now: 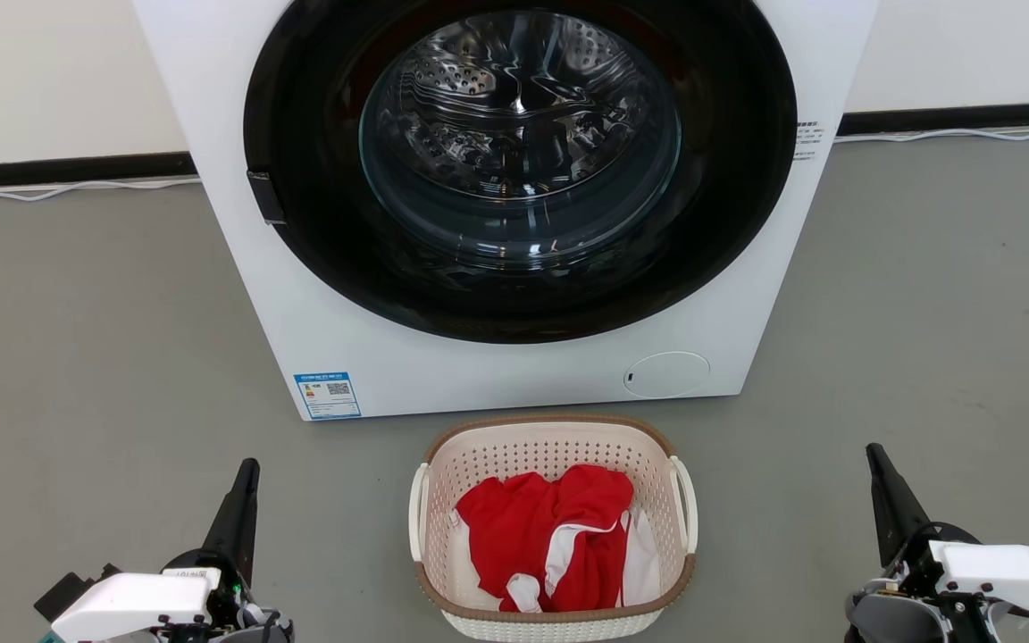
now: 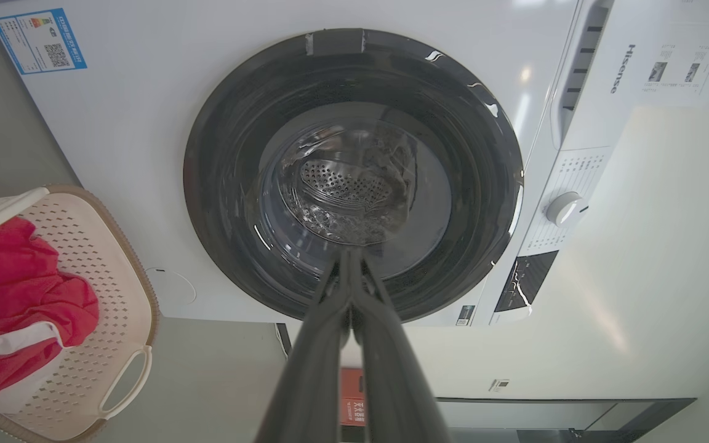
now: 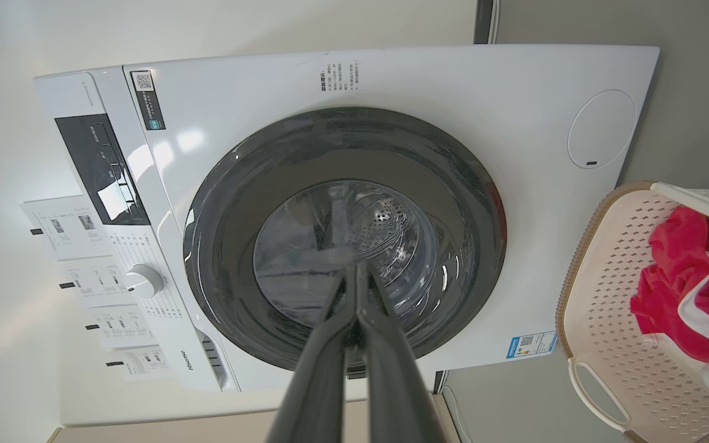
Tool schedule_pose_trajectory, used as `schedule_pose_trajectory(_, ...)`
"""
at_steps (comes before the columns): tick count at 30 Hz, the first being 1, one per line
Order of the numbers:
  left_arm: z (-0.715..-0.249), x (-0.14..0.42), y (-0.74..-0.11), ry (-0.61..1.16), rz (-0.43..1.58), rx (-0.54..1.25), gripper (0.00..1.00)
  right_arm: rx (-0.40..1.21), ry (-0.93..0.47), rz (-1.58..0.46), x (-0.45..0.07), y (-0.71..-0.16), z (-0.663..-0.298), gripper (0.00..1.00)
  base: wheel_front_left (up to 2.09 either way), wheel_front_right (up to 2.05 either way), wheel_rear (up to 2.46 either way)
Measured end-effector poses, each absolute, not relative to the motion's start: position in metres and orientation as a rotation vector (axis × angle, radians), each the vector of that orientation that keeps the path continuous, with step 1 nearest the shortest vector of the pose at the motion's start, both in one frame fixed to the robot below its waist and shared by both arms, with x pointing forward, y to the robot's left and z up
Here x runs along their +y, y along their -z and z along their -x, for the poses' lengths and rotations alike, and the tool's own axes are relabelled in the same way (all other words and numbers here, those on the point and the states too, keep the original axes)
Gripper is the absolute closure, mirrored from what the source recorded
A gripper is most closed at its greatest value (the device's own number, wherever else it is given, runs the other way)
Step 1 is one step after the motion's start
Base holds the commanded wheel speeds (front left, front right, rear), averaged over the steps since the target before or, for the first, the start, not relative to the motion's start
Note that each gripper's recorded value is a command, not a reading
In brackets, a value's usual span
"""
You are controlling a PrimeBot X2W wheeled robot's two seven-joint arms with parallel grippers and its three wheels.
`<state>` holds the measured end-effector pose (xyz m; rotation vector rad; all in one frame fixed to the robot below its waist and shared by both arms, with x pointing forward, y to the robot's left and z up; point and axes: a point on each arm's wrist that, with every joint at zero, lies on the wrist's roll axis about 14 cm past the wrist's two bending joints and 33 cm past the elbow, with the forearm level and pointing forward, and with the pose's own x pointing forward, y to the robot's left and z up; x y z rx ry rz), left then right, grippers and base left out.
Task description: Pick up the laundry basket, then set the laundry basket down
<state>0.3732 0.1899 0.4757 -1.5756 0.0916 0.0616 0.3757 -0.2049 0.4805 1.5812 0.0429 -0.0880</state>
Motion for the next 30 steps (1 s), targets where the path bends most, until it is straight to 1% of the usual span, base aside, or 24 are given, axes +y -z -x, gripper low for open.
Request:
schedule_pose_trajectory(3,-0.373,0.190,-0.476,-0.062,1.576,0.092,1.00,0.043,0.088,-1.581,-0.205,-0.480,-0.376,1.00,0.00,0.00,0.00)
schedule_pose_trajectory(4,-0.372,0.190,-0.473,-0.068,1.576,0.097,0.00,0.049,0.093,-1.582,-0.205,-0.478,-0.375,0.00,0.00,0.00,0.00)
schedule_pose_trajectory(9,-0.356,0.188,-0.445,-0.141,1.585,0.161,0.00,0.109,0.155,-1.592,-0.201,-0.453,-0.360,0.00,0.00,0.00,0.00)
schedule_pose_trajectory(19,-0.357,0.186,-0.447,-0.145,1.578,0.150,0.00,0.092,0.148,-1.574,-0.200,-0.458,-0.362,0.00,0.00,0.00,0.00)
schedule_pose_trajectory(30,-0.357,0.187,-0.447,-0.151,1.508,0.144,0.00,0.083,0.134,-1.453,-0.200,-0.463,-0.363,0.00,0.00,0.00,0.00)
